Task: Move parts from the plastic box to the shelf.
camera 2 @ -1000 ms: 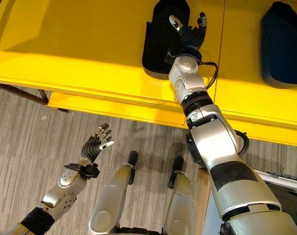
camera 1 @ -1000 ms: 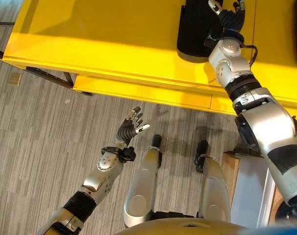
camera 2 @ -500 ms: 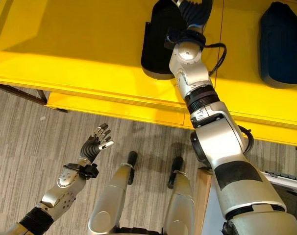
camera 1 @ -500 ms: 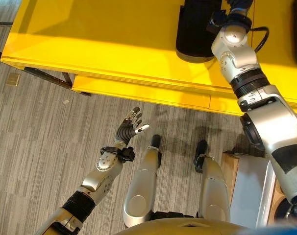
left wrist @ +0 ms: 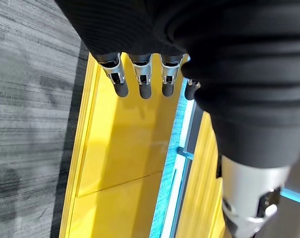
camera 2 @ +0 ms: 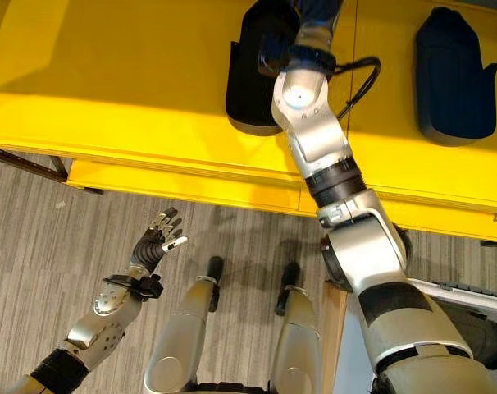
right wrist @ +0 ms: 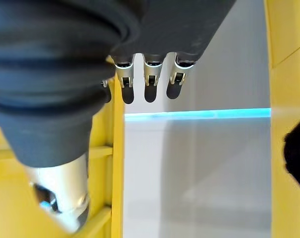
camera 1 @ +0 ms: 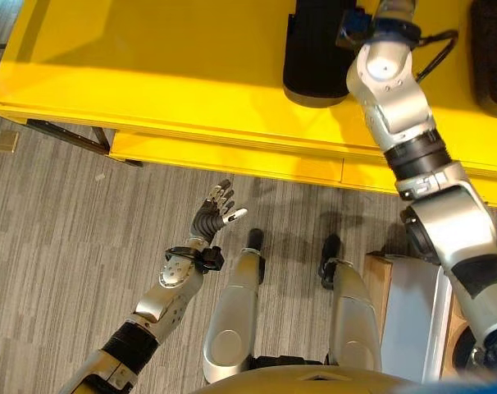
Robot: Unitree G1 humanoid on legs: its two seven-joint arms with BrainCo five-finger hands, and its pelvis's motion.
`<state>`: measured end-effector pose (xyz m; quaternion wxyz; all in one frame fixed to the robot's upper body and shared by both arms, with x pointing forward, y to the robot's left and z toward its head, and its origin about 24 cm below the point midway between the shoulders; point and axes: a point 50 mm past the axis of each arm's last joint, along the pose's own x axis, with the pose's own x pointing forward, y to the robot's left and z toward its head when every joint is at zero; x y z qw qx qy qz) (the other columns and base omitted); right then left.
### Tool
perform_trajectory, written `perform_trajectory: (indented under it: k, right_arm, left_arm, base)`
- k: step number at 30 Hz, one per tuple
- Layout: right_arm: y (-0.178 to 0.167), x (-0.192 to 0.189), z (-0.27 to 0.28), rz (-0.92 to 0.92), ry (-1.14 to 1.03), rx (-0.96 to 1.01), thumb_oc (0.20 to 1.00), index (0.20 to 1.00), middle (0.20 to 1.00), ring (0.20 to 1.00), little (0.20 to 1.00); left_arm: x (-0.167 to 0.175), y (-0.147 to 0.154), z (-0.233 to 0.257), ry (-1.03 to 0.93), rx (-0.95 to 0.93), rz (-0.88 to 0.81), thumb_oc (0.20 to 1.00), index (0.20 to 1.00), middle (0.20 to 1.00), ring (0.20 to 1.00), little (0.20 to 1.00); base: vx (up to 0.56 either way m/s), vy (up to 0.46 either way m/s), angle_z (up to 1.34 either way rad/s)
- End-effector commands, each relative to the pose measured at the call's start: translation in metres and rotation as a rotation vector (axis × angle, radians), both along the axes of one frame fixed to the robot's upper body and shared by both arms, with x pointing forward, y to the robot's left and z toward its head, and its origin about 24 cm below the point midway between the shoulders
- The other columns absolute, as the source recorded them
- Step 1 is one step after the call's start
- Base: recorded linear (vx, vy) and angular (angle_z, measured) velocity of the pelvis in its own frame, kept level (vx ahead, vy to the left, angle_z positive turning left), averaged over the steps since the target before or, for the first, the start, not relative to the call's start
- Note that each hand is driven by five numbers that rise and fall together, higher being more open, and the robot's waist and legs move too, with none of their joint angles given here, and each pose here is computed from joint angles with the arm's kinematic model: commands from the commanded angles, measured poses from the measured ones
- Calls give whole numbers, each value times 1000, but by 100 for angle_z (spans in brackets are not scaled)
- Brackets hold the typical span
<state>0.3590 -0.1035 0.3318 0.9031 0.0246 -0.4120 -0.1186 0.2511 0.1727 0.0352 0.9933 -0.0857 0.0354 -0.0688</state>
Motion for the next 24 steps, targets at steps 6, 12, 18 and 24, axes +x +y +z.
perform_trajectory:
  k: [6,12,18,24]
  right_arm:
    - [-14,-55,-43,34,-176,-252,1000,1000,1000,1000,1000]
    - [-21,-94,-91,-61,-177,-486,1000,1000,1000,1000,1000]
    - [-20,-123,-117,-164,-228,-764,1000,1000,1000,1000,1000]
    - [-5,-112,-138,-188,-209,-1031,1000,1000,1000,1000,1000]
  left_arm:
    - [-10,6,5,-59,17,51,1000,1000,1000,1000,1000]
    - [-18,8,1,-64,47,73,1000,1000,1000,1000,1000]
    - [-24,9,0,-87,87,88,1000,1000,1000,1000,1000]
    - [-20,7,3,-110,85,87,1000,1000,1000,1000,1000]
  base:
    - [15,2,-8]
    - [13,6,-5]
    - [2,5,-5]
    - [0,0,0]
